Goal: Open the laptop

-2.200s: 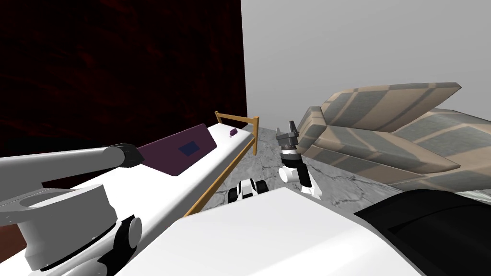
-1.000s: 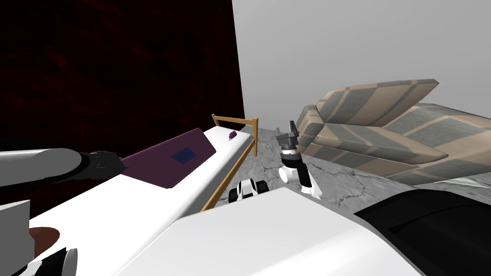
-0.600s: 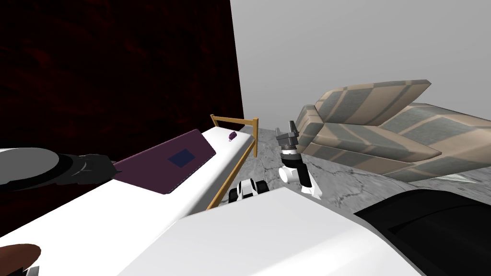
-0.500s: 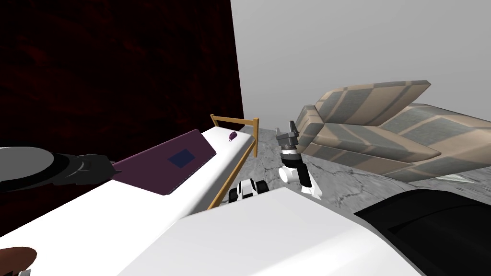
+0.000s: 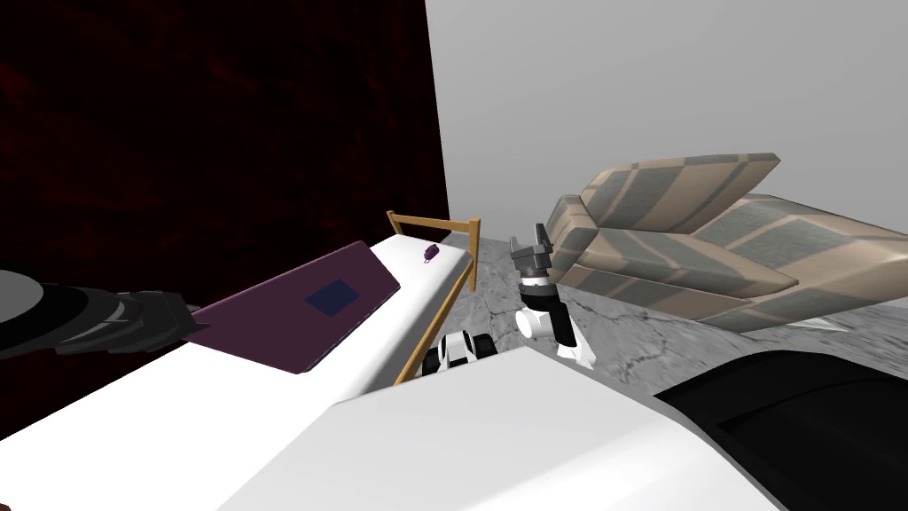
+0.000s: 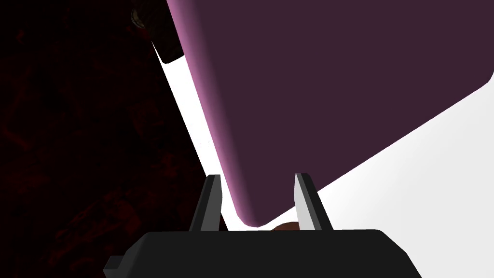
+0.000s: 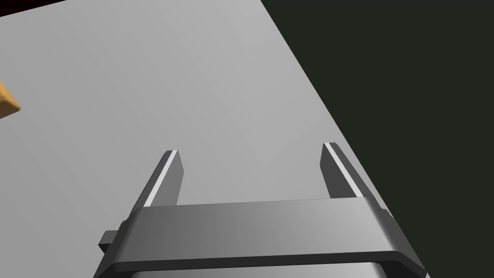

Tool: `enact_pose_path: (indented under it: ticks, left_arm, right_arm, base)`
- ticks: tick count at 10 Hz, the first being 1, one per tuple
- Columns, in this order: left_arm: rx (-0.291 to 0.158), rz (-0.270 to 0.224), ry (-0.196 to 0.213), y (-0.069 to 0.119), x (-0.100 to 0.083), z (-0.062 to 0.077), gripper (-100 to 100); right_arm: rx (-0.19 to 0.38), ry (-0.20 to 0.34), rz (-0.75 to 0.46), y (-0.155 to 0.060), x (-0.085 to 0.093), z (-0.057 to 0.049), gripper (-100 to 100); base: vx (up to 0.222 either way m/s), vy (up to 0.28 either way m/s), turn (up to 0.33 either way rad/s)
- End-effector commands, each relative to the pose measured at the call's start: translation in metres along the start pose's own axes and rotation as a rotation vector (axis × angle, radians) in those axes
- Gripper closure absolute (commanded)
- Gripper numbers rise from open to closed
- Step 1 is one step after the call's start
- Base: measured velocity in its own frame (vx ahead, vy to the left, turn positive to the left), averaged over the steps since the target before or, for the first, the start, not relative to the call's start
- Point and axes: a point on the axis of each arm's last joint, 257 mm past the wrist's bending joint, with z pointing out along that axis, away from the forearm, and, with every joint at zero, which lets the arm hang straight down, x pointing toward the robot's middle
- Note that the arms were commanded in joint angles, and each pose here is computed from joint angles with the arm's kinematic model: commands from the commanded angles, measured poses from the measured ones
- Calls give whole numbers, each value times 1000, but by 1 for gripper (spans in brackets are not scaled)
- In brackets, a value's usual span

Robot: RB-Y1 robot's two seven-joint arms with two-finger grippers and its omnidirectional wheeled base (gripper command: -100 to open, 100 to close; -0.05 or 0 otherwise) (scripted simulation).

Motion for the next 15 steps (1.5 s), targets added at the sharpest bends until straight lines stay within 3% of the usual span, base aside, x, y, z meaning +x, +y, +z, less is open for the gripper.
enact_pose_path:
  ticks: [1, 2, 3, 5, 14, 15]
  left_arm:
    - [-80, 2, 18, 20, 2, 5, 100]
    - [-117, 1, 19, 29, 1, 6, 100]
    - [-123, 4, 31, 30, 4, 6, 100]
    - [-199, 3, 39, 49, 4, 8, 100]
    - [-205, 6, 50, 51, 6, 8, 100]
    - [-219, 1, 54, 52, 5, 2, 100]
  right_arm:
    - [0, 0, 0, 0, 0, 0, 0]
    - [0, 0, 0, 0, 0, 0, 0]
    - [0, 0, 0, 0, 0, 0, 0]
    - [0, 0, 0, 0, 0, 0, 0]
    - [0, 0, 0, 0, 0, 0, 0]
    - [0, 0, 0, 0, 0, 0, 0]
  base:
    - [93, 104, 7]
    - [132, 114, -7]
    - [99, 74, 14]
    - [1, 35, -65]
    - [0, 1, 3]
    - [-1, 4, -29]
